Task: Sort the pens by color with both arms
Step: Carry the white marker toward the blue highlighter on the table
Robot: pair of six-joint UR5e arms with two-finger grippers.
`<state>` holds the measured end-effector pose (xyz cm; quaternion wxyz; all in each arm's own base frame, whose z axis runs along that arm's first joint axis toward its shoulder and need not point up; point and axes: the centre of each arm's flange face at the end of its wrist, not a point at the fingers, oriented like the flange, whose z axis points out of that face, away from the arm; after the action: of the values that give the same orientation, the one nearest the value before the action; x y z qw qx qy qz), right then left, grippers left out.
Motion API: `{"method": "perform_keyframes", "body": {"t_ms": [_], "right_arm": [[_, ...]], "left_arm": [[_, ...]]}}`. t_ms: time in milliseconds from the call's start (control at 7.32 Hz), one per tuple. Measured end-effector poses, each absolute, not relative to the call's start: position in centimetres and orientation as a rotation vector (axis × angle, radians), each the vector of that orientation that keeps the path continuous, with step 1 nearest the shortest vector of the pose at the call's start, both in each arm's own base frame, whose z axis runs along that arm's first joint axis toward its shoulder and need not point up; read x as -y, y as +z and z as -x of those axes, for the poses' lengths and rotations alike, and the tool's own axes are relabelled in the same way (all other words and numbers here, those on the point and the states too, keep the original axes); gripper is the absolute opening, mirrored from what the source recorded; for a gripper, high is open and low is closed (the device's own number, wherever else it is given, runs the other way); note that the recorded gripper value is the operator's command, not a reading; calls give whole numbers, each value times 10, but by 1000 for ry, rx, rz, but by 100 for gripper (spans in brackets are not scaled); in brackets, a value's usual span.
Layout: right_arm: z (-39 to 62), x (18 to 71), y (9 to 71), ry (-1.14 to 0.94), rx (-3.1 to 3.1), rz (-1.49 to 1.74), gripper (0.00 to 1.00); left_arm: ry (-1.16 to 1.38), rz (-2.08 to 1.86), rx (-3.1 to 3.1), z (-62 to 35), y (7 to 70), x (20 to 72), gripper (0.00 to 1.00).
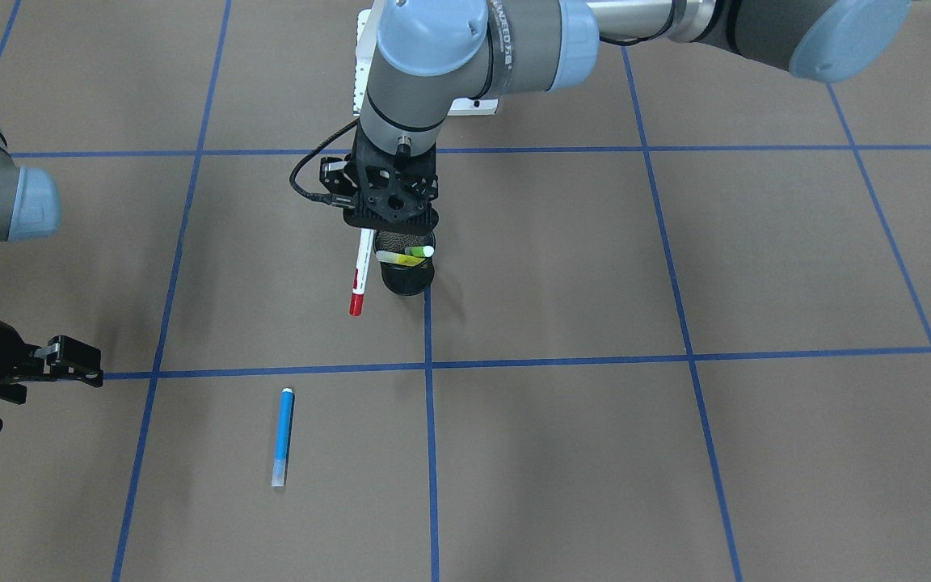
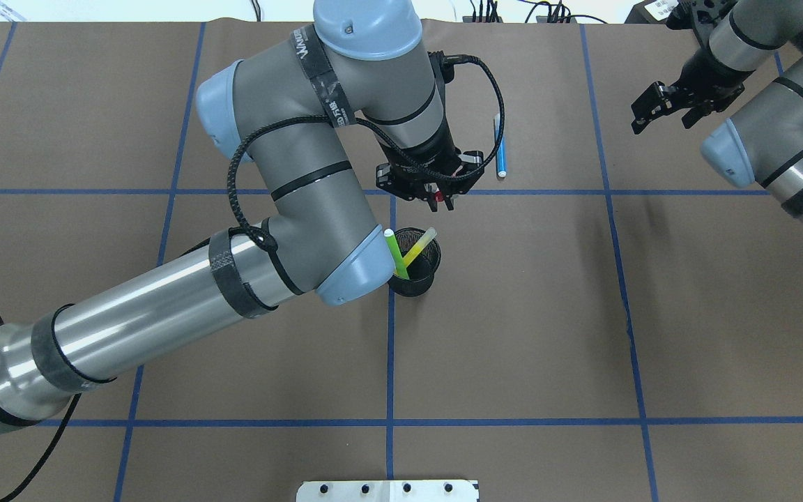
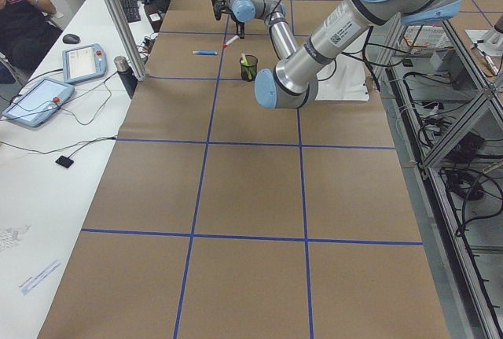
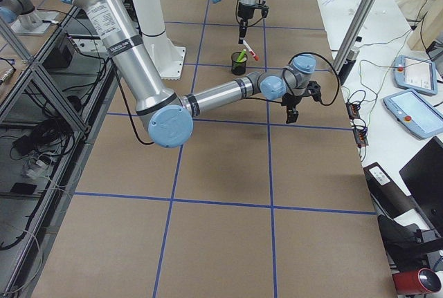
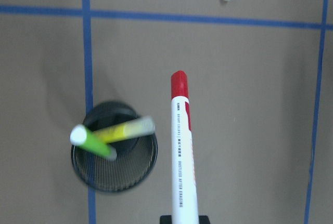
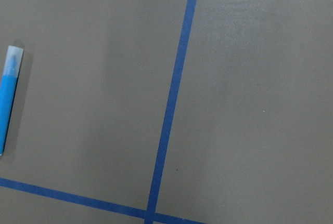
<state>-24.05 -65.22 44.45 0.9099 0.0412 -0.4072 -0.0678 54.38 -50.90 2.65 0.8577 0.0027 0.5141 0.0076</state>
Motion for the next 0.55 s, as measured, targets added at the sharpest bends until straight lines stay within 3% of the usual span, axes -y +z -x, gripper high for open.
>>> {"method": "perform_keyframes", "body": {"t_ms": [546], "right_arm": [[217,652,459,-104,836,-78,98]], "left_arm": [[-75,-199,-1057,-593,23,574,14]]}}
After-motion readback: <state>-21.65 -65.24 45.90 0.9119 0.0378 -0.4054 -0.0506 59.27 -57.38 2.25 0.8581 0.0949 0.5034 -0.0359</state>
